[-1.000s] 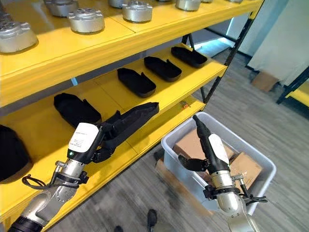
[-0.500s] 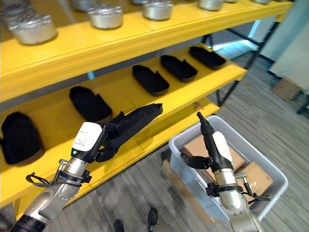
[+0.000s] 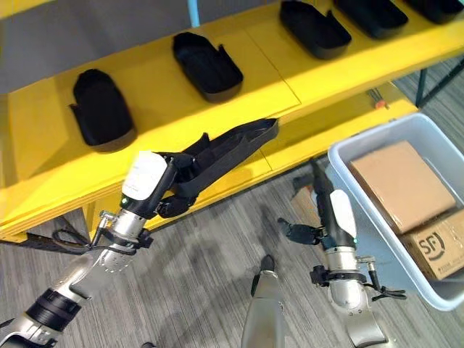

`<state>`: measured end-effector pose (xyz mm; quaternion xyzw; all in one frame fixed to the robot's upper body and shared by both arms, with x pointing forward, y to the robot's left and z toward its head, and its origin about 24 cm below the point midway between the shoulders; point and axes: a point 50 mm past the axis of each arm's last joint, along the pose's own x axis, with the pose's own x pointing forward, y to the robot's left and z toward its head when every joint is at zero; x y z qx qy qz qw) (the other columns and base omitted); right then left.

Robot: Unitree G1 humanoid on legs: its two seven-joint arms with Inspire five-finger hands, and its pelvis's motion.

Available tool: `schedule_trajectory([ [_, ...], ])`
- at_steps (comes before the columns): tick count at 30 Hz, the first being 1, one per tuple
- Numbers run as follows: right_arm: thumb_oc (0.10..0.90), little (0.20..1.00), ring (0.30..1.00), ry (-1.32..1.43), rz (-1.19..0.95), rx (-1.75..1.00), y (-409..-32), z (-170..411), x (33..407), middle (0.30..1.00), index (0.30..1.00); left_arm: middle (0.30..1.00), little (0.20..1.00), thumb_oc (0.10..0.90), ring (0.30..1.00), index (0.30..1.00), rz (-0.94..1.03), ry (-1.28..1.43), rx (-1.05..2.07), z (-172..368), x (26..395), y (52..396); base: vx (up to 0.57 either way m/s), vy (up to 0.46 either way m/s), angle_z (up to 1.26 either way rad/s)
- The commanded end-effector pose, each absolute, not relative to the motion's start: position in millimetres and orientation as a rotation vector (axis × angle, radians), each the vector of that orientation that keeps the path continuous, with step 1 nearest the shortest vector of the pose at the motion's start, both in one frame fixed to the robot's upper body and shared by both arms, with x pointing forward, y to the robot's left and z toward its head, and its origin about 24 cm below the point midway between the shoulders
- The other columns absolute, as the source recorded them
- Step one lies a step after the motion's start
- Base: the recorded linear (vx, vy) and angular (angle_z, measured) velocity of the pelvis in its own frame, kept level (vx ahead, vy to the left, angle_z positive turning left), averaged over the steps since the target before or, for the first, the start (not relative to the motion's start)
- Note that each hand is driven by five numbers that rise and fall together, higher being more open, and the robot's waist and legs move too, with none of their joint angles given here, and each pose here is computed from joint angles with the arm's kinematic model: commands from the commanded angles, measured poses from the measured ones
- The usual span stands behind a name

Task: Move parts from the plastic box to the shelf.

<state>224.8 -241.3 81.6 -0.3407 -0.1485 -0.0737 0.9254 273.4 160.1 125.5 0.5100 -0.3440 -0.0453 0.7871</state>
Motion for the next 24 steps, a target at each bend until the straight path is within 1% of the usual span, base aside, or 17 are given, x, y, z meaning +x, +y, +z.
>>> schedule_trajectory([
  [1,0.9,1.0,1.0,-0.617,-0.252,-0.65,-244,142,227,1.0,1.0,0.3,0.3,0.4,0.3,0.3,0.058,-1.064,0.921,187,262,153,0.11,0.18,0.15],
  [11,0.9,1.0,1.0,-0.538,-0.292,-0.615,-254,130,220,1.0,1.0,0.3,0.3,0.4,0.3,0.3,0.049,-1.086,0.953,190,259,157,0.08,0.171,0.19],
  [17,0.9,1.0,1.0,-0.512,-0.301,-0.582,-248,122,220,1.0,1.0,0.3,0.3,0.4,0.3,0.3,0.05,-1.077,1.015,188,261,161,0.08,0.393,0.37],
  [21,0.9,1.0,1.0,-0.469,-0.251,-0.594,-243,114,227,1.0,1.0,0.3,0.3,0.4,0.3,0.3,0.061,-1.03,1.047,179,262,167,0.11,0.527,-0.13],
  [24,0.9,1.0,1.0,-0.461,-0.224,-0.603,-241,112,227,1.0,1.0,0.3,0.3,0.4,0.3,0.3,0.072,-0.988,1.047,173,262,170,0.06,0.235,-0.29],
])
